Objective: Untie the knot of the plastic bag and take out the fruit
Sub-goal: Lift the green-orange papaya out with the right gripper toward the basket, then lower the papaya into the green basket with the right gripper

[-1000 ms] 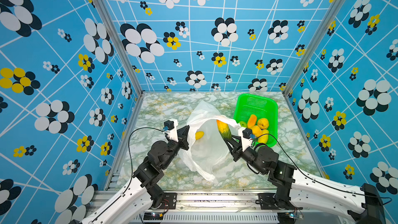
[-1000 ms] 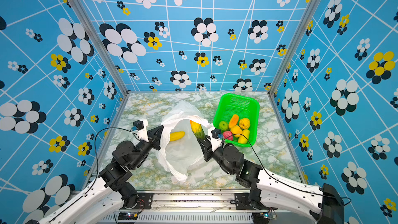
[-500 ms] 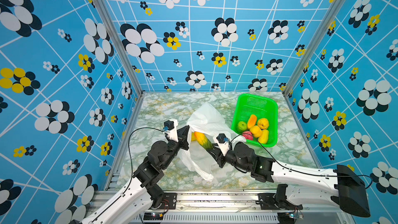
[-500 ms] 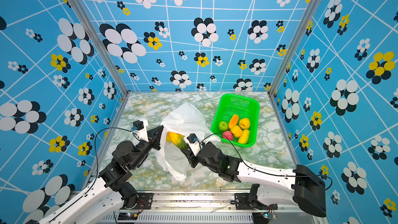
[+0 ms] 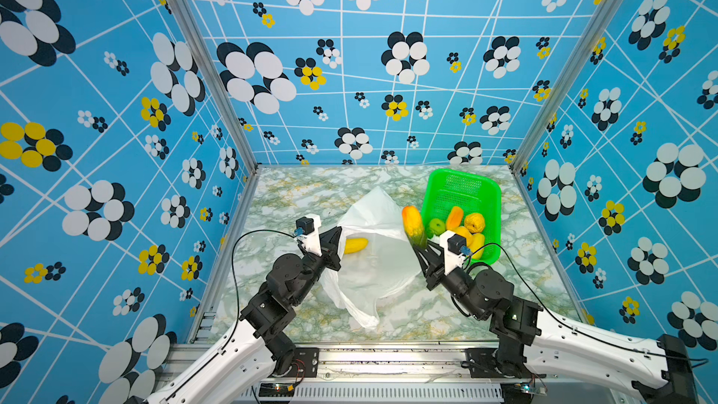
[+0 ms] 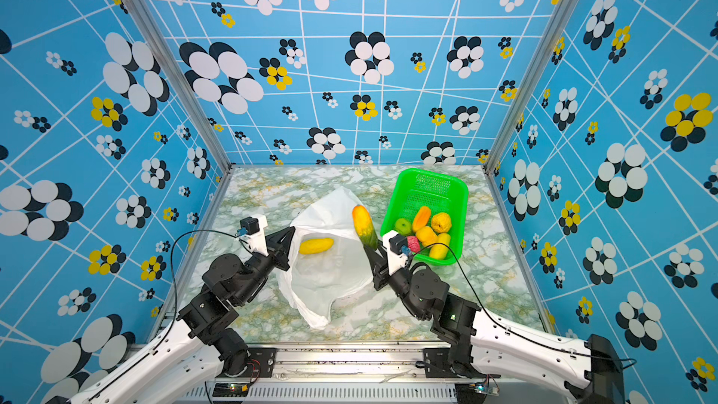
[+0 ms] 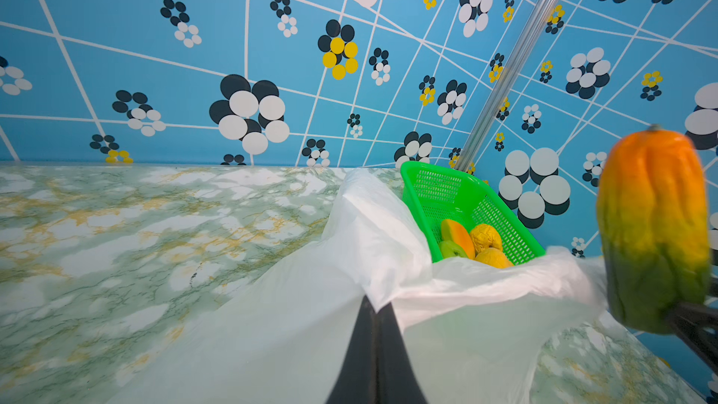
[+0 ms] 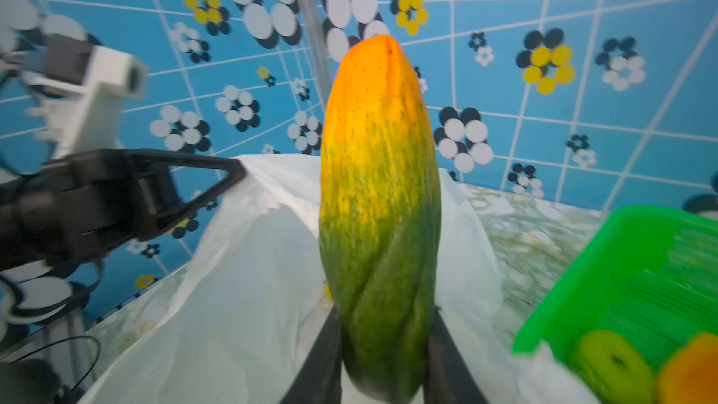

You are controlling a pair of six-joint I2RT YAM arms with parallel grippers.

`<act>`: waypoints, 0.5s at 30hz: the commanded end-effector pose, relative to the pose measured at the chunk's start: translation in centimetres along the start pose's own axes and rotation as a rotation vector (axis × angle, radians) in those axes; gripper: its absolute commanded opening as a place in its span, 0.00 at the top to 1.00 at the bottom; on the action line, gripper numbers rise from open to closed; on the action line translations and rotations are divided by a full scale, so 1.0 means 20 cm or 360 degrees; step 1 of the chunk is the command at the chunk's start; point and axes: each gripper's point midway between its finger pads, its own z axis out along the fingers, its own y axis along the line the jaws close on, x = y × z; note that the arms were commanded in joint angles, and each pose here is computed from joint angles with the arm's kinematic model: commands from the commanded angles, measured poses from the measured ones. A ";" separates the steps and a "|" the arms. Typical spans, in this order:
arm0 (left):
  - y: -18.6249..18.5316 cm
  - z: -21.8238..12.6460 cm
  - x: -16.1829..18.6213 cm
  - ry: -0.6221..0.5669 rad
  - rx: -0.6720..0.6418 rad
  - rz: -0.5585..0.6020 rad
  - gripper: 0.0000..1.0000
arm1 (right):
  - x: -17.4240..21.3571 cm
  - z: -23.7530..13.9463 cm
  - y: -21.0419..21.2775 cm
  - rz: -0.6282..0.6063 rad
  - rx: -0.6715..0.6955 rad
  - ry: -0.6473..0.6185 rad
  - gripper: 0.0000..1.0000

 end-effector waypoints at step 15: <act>0.00 -0.01 -0.03 -0.0032 0.0004 -0.0035 1.00 | 0.27 0.03 -0.91 0.0385 0.0868 0.0399 0.87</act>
